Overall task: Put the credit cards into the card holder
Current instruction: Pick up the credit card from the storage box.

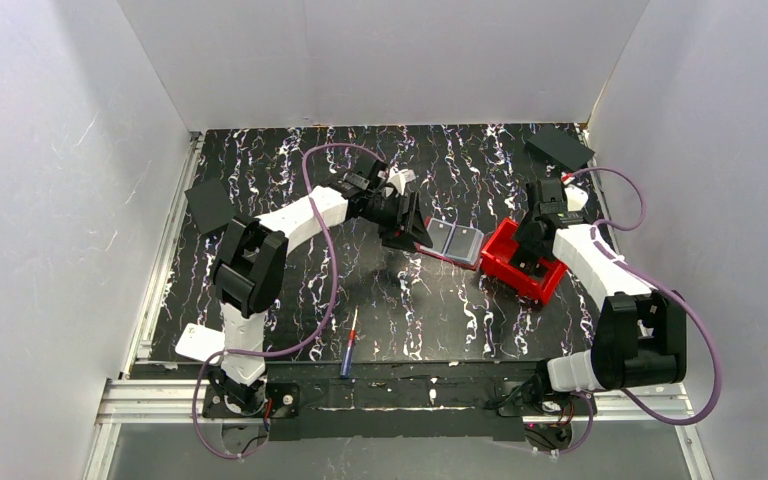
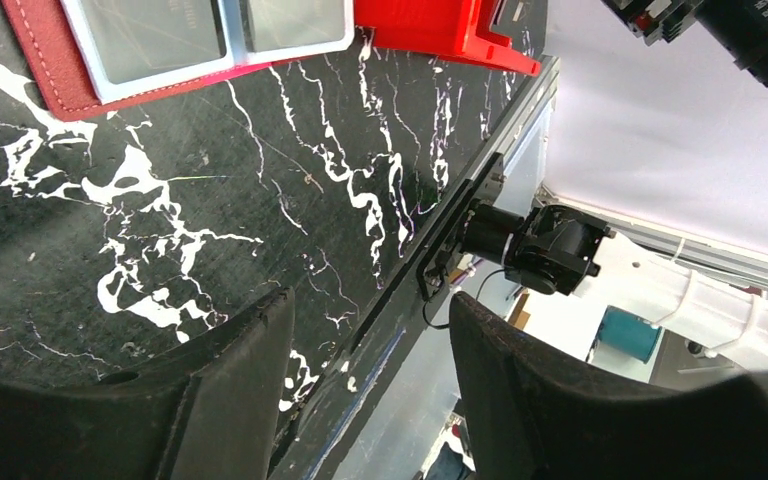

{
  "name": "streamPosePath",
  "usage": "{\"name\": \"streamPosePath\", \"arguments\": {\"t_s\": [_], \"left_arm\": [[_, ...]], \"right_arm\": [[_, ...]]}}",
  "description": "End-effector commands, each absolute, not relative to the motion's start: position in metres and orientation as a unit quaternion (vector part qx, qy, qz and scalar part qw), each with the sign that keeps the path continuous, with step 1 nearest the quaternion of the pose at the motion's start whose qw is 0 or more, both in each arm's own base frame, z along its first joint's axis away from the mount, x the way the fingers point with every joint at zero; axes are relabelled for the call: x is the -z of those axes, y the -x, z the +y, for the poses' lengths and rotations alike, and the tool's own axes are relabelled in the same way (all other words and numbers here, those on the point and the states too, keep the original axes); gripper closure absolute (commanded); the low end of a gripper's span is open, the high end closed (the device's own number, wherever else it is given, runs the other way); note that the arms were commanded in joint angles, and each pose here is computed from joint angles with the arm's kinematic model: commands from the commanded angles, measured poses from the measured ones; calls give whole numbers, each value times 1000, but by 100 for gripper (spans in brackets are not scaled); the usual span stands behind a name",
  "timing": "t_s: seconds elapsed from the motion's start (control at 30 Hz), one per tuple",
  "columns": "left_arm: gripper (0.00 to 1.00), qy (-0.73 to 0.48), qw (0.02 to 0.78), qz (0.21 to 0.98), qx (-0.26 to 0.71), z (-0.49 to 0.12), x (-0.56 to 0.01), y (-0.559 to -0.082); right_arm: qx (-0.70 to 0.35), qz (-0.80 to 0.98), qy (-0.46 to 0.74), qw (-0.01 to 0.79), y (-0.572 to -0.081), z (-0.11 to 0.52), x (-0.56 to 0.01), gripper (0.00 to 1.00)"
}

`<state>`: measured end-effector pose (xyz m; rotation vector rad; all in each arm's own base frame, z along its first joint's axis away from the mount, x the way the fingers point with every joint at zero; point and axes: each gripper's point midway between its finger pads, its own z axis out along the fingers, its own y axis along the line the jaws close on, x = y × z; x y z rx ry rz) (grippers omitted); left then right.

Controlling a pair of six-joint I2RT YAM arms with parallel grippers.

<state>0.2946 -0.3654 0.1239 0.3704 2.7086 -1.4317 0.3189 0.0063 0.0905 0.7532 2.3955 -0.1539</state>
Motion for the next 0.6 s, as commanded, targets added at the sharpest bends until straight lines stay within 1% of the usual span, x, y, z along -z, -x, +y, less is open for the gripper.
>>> {"name": "streamPosePath", "arguments": {"t_s": [0.0, 0.1, 0.23, 0.4, 0.5, 0.57], "left_arm": [[43, -139, 36, 861, 488, -372, -159, -292], [41, -154, 45, 854, 494, -377, -168, -290], [37, -200, 87, 845, 487, -390, -179, -284], [26, -246, 178, 839, 452, -424, -188, -286], [23, -282, 241, 824, 428, -452, -189, -286], [21, -298, 261, 816, 421, -470, -189, -282]], "right_arm": [[50, 888, -290, 354, -334, 3, -117, 99], [50, 888, -298, 346, -332, -1, -119, 99], [22, 897, -306, 317, -334, -4, -117, 99], [-4, 922, -303, 243, -327, 10, -107, 99], [-13, 914, -326, 242, -326, 10, -107, 99], [-24, 908, -341, 243, -325, 8, -108, 99]]}}
